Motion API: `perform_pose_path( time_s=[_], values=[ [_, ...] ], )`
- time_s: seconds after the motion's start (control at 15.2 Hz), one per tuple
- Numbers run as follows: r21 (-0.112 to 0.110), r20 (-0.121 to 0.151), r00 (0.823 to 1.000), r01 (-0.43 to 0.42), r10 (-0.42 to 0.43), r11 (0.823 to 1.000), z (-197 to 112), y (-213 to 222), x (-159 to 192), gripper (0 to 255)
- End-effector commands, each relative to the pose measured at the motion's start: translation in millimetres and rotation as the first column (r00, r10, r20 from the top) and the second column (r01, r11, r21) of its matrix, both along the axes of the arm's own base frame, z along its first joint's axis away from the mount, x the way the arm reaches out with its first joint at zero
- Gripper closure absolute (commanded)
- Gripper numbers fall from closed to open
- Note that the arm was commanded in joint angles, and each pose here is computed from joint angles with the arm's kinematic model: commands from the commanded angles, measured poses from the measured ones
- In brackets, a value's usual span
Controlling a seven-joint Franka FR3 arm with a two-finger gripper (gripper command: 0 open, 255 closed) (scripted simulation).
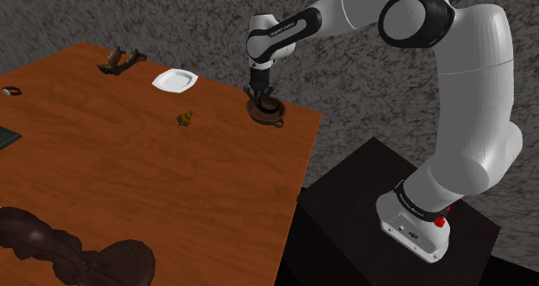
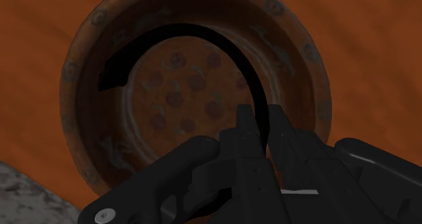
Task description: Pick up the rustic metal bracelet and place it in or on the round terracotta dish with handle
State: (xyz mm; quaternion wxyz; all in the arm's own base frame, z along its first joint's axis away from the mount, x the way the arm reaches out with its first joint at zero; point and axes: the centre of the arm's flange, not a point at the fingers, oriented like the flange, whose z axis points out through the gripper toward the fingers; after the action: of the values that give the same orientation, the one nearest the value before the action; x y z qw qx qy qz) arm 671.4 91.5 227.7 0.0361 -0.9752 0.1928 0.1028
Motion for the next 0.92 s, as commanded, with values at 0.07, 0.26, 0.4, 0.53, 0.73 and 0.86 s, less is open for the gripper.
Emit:
perform_pose_path(
  time_s=[0.07,0.26,0.4,0.53,0.73,0.86],
  values=[
    [0.000,0.001,1.000,0.000,0.000,1.000,-3,0,0,255],
    [0.000,0.001,1.000,0.000,0.000,1.000,-3,0,0,255],
    [0.000,0.001,1.000,0.000,0.000,1.000,-3,0,0,255],
    [0.000,0.001,1.000,0.000,0.000,1.000,-3,0,0,0],
    [0.000,0.001,1.000,0.000,0.000,1.000,-3,0,0,0],
    [0.000,0.001,1.000,0.000,0.000,1.000,9,-2,2,0]
  ],
)
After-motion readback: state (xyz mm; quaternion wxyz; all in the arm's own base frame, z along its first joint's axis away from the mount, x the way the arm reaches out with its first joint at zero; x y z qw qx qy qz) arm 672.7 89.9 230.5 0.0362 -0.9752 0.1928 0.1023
